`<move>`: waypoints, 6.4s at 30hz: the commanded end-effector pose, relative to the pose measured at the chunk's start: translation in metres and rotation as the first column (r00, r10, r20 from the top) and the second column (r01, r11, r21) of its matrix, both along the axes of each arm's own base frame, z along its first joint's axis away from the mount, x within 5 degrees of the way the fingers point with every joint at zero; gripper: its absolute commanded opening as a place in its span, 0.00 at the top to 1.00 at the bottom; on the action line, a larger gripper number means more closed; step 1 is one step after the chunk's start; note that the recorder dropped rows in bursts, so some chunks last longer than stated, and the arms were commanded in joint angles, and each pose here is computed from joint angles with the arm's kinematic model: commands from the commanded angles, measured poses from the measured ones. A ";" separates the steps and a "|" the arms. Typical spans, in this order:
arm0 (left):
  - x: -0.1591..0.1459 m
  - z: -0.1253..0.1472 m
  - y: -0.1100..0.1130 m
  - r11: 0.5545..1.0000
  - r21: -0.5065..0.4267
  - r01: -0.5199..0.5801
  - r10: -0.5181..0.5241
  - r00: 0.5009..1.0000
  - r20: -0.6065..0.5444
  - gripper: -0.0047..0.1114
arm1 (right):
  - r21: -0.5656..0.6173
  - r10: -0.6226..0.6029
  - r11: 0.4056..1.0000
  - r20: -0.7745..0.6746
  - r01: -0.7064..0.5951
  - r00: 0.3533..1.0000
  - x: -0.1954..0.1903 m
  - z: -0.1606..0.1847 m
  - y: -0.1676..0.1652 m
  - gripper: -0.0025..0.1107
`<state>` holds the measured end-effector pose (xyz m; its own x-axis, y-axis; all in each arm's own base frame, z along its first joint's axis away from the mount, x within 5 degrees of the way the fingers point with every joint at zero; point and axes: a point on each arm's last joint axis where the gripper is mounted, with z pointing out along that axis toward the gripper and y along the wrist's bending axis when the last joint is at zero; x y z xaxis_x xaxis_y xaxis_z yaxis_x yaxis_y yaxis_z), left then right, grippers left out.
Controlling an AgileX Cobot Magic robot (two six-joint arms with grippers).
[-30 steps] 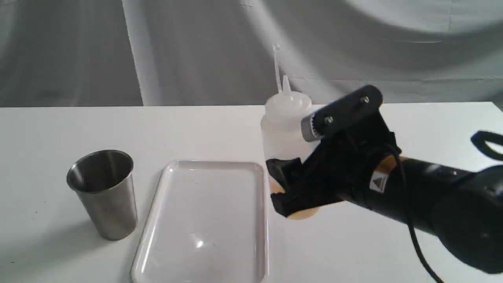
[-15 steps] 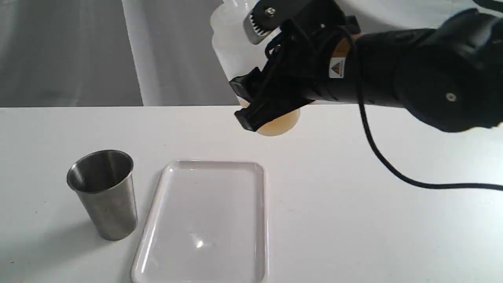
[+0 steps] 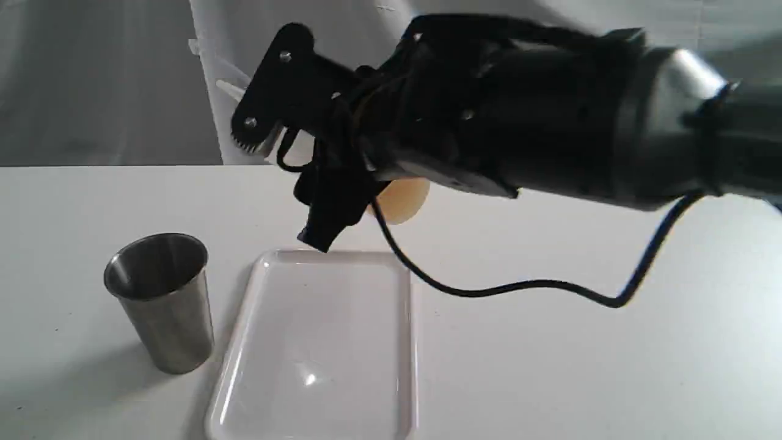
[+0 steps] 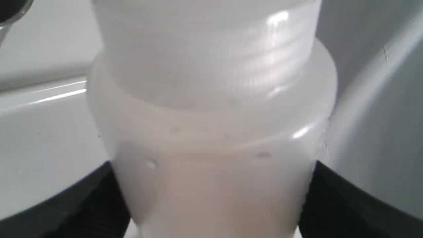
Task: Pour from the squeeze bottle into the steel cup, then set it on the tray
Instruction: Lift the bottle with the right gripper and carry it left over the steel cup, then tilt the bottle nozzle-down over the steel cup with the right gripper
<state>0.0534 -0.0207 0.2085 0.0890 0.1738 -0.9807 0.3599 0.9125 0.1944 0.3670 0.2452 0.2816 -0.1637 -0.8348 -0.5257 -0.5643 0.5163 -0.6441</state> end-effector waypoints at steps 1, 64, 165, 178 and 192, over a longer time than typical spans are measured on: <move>0.000 -0.001 0.000 1.000 -0.005 0.000 0.000 1.000 -0.003 0.89 | -0.027 0.052 0.998 0.059 -0.050 0.997 0.002 0.004 0.018 0.59; 0.000 -0.001 0.000 1.000 -0.005 0.000 0.000 1.000 -0.003 0.89 | -0.503 0.174 0.863 0.214 -0.044 0.961 0.011 -0.049 0.051 0.59; 0.000 -0.001 0.000 1.000 -0.005 0.000 0.000 1.000 -0.003 0.89 | -0.871 0.388 0.483 0.299 0.084 0.872 0.020 -0.057 0.082 0.59; 0.000 -0.001 0.000 1.000 -0.005 0.000 0.000 1.000 -0.003 0.89 | -0.871 0.388 0.483 0.299 0.084 0.872 0.020 -0.057 0.082 0.59; 0.000 -0.001 0.000 1.000 -0.005 0.000 0.000 1.000 -0.003 0.89 | -0.891 0.413 0.448 0.281 0.075 0.866 0.016 -0.057 0.086 0.59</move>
<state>0.0534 -0.0207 0.2085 0.0890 0.1738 -0.9807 0.3599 0.9125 0.1944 0.3866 0.3284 0.2110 0.0776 -0.8664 0.4933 -0.1796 -0.4988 -0.8479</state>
